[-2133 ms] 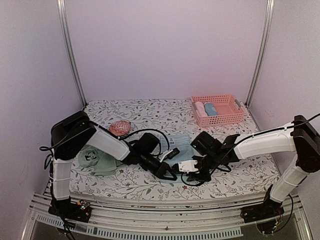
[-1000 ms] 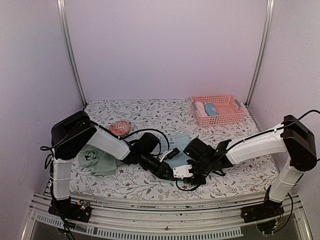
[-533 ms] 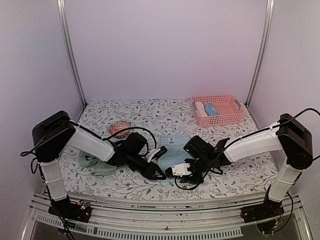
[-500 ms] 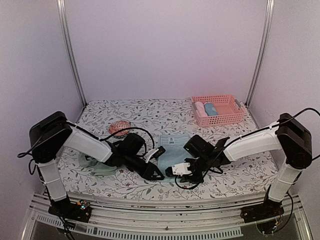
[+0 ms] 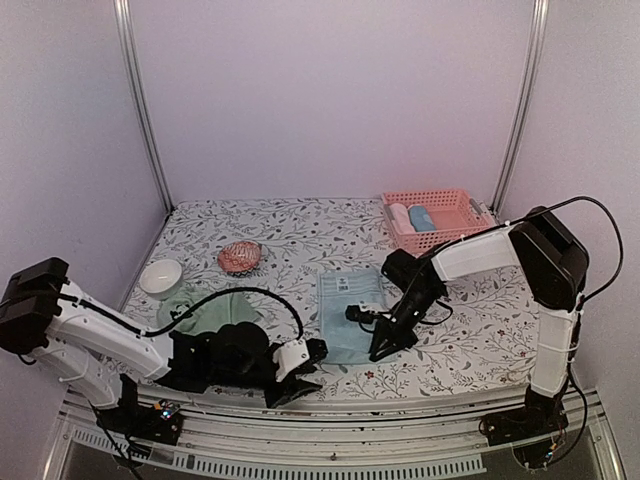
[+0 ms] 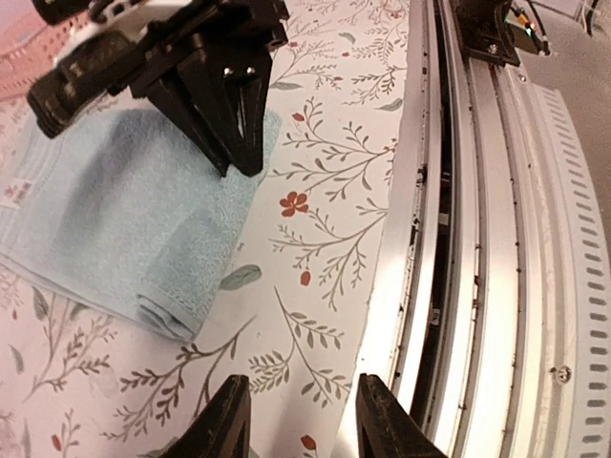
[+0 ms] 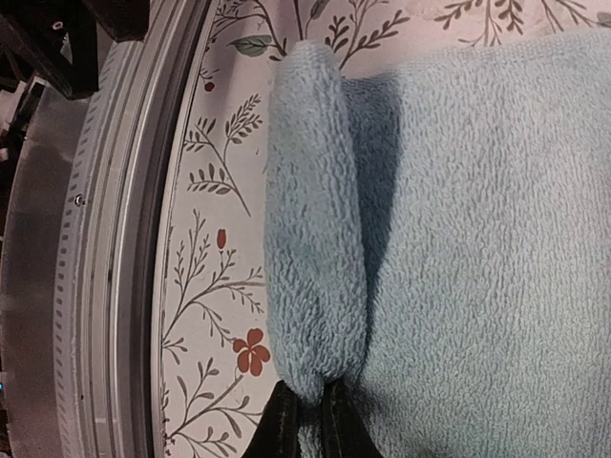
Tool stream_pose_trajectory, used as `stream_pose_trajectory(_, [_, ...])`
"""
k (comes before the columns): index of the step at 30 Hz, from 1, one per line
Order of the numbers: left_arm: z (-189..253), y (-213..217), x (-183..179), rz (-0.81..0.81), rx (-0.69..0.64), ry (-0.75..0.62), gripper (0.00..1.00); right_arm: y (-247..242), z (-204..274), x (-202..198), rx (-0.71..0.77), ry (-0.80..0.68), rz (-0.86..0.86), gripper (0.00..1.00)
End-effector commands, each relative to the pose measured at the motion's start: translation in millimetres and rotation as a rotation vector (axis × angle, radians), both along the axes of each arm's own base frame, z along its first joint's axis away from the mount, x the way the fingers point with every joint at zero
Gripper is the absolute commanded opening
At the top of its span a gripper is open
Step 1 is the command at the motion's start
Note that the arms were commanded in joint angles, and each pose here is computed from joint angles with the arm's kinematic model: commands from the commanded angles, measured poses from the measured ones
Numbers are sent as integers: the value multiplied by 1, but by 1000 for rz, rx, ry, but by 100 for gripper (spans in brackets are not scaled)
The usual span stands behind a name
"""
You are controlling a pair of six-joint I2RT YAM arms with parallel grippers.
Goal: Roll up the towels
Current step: Roll the towel at the center of the board.
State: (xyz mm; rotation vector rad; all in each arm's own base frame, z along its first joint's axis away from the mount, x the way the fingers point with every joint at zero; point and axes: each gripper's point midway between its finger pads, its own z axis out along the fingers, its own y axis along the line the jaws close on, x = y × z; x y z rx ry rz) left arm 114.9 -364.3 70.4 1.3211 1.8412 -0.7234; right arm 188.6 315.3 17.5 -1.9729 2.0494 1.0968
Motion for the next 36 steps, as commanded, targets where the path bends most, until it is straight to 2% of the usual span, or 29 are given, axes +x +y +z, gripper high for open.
stream_pose_trajectory(1, [20,-20,25,1,56,-343,42,-22,-5,-20,-71,218,-20,6])
stream_pose_trajectory(6, [2,-52,34,-93,150,-467,42,-20,-5,-18,-61,218,-18,6])
stream_pose_trajectory(11, [-10,-79,36,-171,184,-516,40,-19,-7,-17,-62,217,-23,7])
stream_pose_trajectory(21, [-45,-81,46,-190,281,-517,35,-19,-7,-18,-61,223,-25,7])
stream_pose_trajectory(29, [-58,-72,62,-130,343,-497,23,-19,-8,-18,-59,236,-25,7])
stream_pose_trajectory(36, [-63,-69,62,-130,368,-445,1,-19,-7,-19,-55,250,-29,7])
